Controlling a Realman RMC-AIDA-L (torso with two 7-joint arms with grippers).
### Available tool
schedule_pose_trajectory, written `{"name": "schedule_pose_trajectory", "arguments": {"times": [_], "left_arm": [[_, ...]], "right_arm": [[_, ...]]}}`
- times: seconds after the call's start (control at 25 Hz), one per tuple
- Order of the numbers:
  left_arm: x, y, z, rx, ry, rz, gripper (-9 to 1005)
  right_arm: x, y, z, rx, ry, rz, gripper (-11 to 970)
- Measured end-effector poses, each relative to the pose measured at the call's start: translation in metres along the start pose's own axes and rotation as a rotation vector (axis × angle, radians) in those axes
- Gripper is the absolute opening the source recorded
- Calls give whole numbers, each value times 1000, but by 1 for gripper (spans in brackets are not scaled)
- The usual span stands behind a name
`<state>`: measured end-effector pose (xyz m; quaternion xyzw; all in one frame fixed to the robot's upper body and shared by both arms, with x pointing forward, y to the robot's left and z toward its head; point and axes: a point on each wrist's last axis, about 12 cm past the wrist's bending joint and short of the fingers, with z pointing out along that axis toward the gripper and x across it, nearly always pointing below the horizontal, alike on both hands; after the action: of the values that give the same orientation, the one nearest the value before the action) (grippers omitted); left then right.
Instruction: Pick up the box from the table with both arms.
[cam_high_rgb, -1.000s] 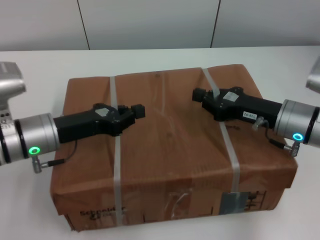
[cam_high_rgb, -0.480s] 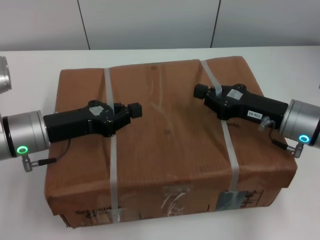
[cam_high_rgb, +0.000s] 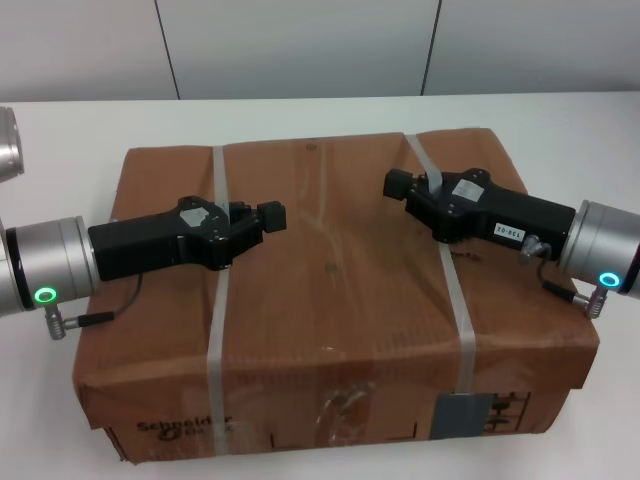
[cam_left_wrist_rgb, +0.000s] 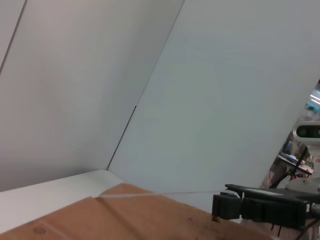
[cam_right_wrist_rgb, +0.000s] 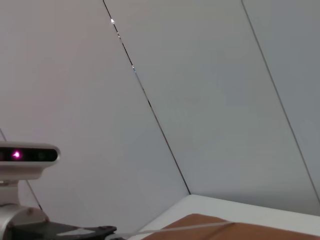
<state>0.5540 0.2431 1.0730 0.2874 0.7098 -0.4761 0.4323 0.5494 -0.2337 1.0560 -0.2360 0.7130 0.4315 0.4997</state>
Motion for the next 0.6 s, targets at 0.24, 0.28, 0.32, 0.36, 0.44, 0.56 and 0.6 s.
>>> {"name": "schedule_pose_trajectory", "arguments": {"times": [0.24, 0.28, 0.32, 0.36, 0.44, 0.56, 0.6], "left_arm": [[0, 0, 0, 0, 0, -1, 54], [0, 0, 0, 0, 0, -1, 54], [0, 0, 0, 0, 0, -1, 54], [0, 0, 0, -1, 0, -1, 54], [0, 0, 0, -1, 0, -1, 54], [0, 0, 0, -1, 0, 0, 54], [0, 0, 0, -1, 0, 0, 54]], "right_arm": [[0, 0, 0, -2, -2, 1, 42], [0, 0, 0, -2, -2, 1, 42], [0, 1, 0, -2, -2, 1, 42], [0, 1, 0, -3, -2, 2, 42], [0, 1, 0, -3, -2, 3, 42], [0, 1, 0, -3, -2, 3, 42], [0, 1, 0, -3, -2, 3, 42]]}}
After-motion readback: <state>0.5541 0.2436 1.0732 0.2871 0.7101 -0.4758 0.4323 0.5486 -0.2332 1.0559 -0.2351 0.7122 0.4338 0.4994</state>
